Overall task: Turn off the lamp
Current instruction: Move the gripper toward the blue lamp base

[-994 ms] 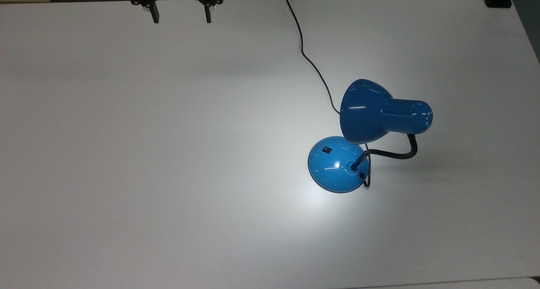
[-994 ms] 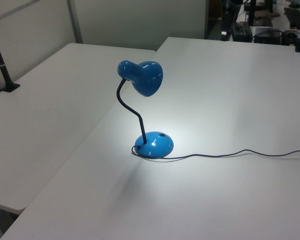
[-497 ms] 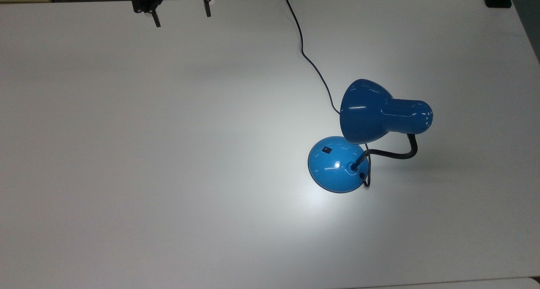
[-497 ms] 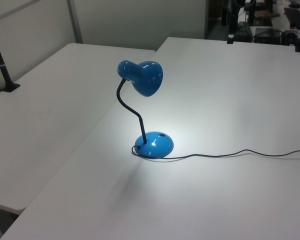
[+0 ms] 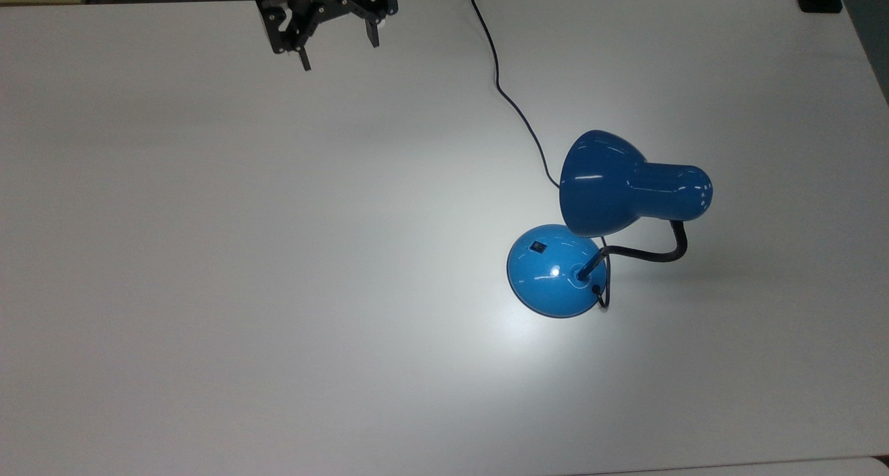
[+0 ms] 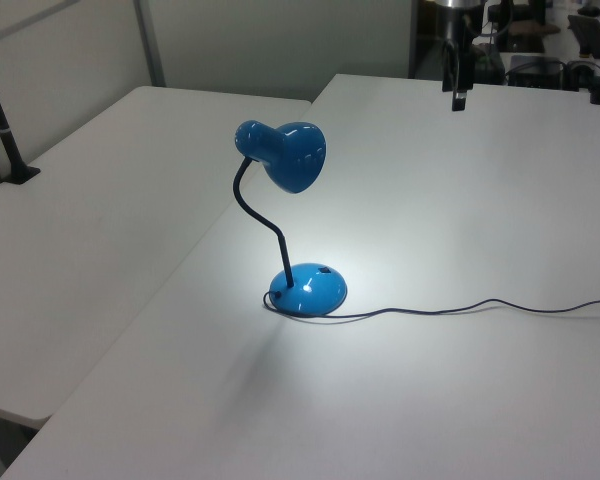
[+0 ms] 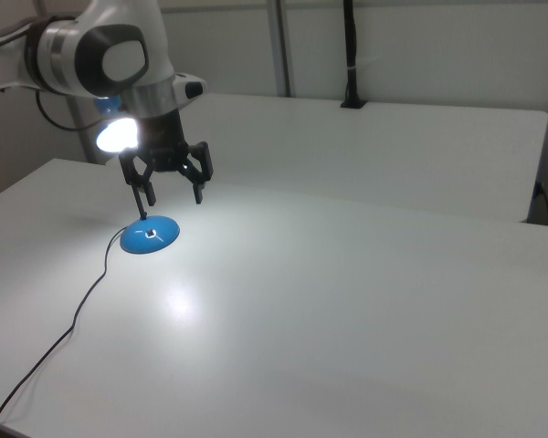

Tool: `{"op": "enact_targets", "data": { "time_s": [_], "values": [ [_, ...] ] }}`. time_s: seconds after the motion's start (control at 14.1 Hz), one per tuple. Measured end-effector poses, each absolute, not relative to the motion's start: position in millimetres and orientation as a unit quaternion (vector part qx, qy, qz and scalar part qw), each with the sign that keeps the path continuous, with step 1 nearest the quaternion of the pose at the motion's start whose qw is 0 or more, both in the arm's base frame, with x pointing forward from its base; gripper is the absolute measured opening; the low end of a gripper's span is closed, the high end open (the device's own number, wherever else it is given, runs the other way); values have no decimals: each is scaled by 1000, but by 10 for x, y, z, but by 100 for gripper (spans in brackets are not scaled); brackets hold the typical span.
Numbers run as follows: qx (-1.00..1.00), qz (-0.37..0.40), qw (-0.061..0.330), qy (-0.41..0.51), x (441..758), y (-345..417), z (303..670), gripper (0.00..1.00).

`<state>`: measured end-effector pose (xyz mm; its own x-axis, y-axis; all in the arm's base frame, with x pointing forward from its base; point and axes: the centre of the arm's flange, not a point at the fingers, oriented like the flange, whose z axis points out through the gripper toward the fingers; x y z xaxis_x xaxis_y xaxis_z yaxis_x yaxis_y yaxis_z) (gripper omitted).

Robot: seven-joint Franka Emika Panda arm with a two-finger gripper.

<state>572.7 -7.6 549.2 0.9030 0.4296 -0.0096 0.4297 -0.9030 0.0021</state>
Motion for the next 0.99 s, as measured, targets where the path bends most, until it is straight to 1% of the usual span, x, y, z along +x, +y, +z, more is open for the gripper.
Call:
{"op": "enact_targets", "data": {
  "time_s": [0.14, 0.21, 0.28, 0.5, 0.57, 0.85, 0.99],
  "values": [
    [982, 0, -8, 191, 5820, 43, 5354, 67],
    [987, 12, -17, 159, 5908, 182, 5255, 49],
    [991, 21, -24, 134, 5966, 289, 5194, 41],
    [994, 53, -42, 80, 6136, 673, 5006, 9],
    [995, 62, -46, 67, 6191, 802, 4918, 1],
    [992, 98, -81, 15, 6420, 1255, 4479, 1],
    [990, 106, -88, 1, 6491, 1444, 4238, 0]
  ]
}}
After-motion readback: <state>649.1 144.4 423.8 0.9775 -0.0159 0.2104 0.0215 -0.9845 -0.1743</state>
